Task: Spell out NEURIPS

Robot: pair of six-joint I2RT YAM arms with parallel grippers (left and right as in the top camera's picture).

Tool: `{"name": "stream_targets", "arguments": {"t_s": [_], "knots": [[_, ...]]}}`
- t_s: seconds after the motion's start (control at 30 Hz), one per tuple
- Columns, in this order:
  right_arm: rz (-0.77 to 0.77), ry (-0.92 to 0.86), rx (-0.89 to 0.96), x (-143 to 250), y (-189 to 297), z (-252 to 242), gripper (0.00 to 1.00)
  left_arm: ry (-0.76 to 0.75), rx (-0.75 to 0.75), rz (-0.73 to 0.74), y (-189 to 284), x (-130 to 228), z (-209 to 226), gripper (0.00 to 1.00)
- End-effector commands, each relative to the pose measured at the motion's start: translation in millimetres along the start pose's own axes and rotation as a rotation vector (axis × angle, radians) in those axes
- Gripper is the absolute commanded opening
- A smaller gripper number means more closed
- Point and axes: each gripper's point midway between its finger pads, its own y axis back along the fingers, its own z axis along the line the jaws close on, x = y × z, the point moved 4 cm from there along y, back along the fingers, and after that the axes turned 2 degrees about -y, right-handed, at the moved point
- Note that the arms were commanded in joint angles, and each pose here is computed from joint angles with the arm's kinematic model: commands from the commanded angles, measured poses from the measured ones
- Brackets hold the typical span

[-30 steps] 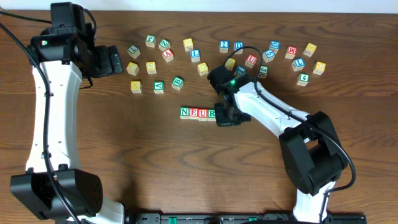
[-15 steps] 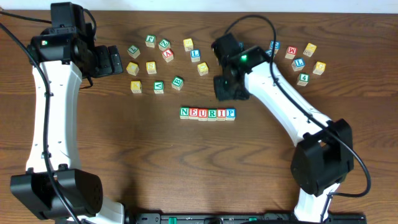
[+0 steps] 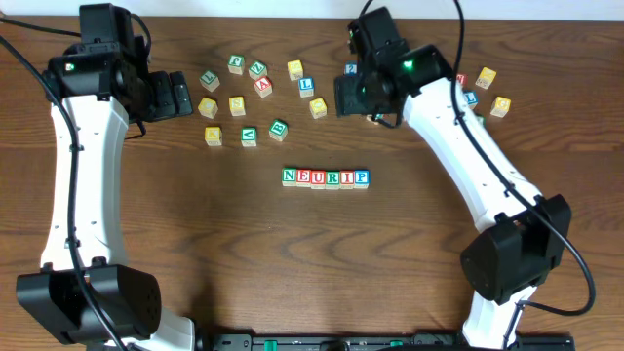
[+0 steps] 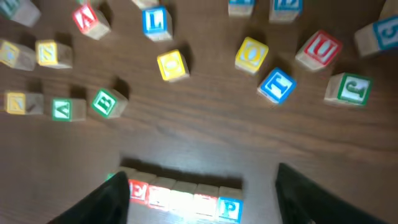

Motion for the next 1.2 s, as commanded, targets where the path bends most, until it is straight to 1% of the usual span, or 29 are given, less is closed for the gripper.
{"name": "stream_targets", "arguments": {"t_s": [0.0,0.2,0.43,0.53,0.63,0.73,0.77,0.93,1.0,1.1,1.13,1.17], "knots": [[-0.072,0.004,-0.022,-16,26,-1,0.75,-0.009,-0.009,-0.017,7,-2,3,1.00],[-0.089,0.003,-0.027,-21,29,0,0.78,-0.009,-0.009,-0.017,7,-2,3,1.00],[-0.085,-0.030,-0.005,-24,29,-17,0.80,-0.009,-0.009,-0.017,7,-2,3,1.00],[-0.070,-0.049,0.018,-25,29,-33,0.80,-0.005,-0.007,-0.018,7,-2,2,1.00],[-0.049,-0.057,0.046,-25,30,-52,0.80,0.042,0.002,-0.049,7,-8,1,1.00],[-0.021,-0.099,0.077,-22,32,-74,0.81,0.041,0.002,-0.051,7,-9,1,1.00],[-0.007,-0.118,0.091,-21,33,-84,0.81,0.041,0.002,-0.051,7,-9,1,0.98],[0.031,-0.197,0.139,-17,37,-123,0.83,0.046,0.004,-0.059,7,-11,1,0.98],[0.034,-0.211,0.154,-18,40,-138,0.86,0.087,0.004,-0.051,7,-9,1,0.98],[0.033,-0.237,0.165,-18,41,-150,0.88,0.215,0.009,-0.041,6,-7,0,0.98],[0.032,-0.242,0.167,-19,42,-153,0.88,0.220,0.036,-0.041,6,-8,-5,0.96],[0.031,-0.245,0.169,-19,42,-154,0.88,0.189,0.096,-0.042,5,-10,-16,0.91]]}}
